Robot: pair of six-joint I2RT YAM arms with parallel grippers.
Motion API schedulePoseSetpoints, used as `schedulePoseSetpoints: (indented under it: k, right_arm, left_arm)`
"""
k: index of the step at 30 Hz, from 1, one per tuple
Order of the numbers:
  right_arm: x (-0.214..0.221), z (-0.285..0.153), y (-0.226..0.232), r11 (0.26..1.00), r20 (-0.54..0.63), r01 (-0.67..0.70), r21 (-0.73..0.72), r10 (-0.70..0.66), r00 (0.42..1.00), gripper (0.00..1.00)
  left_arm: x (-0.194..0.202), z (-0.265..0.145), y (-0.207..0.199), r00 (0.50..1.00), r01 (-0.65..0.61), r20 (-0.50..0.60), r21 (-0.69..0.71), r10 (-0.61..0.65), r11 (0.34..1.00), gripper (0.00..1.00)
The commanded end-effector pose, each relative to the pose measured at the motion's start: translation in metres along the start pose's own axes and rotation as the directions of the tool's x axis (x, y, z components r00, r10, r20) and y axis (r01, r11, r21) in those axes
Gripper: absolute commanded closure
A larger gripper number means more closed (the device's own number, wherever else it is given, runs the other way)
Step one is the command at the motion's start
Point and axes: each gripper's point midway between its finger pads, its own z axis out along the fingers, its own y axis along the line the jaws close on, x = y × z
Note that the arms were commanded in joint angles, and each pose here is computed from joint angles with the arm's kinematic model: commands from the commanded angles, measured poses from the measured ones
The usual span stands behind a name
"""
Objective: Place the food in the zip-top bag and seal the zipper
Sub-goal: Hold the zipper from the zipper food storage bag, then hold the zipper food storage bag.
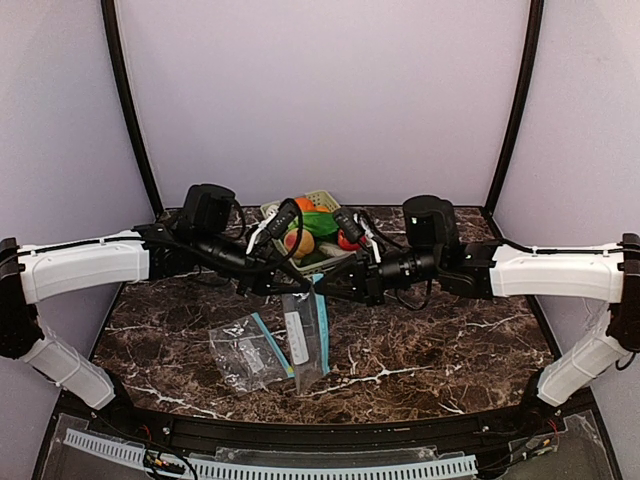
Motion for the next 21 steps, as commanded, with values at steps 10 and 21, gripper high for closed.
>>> schedulePoseSetpoints:
  k: [10,21]
  right_arm:
    - [0.02,0.006,0.007,0.995,-0.084,-0.066,-0.081,0.059,0.995,1.0]
    - [0.025,0.01,0.004,0.993,-0.1,-0.077,-0.085,0.068,0.993,1.0]
  left_arm:
    - [0.002,0.008,-0.007,0.999,0.024,-0.032,0.073,-0.022,0.997,0.74]
    - [0.006,0.013,-0.006,0.998,0.038,-0.045,0.085,-0.034,0.996,0.89]
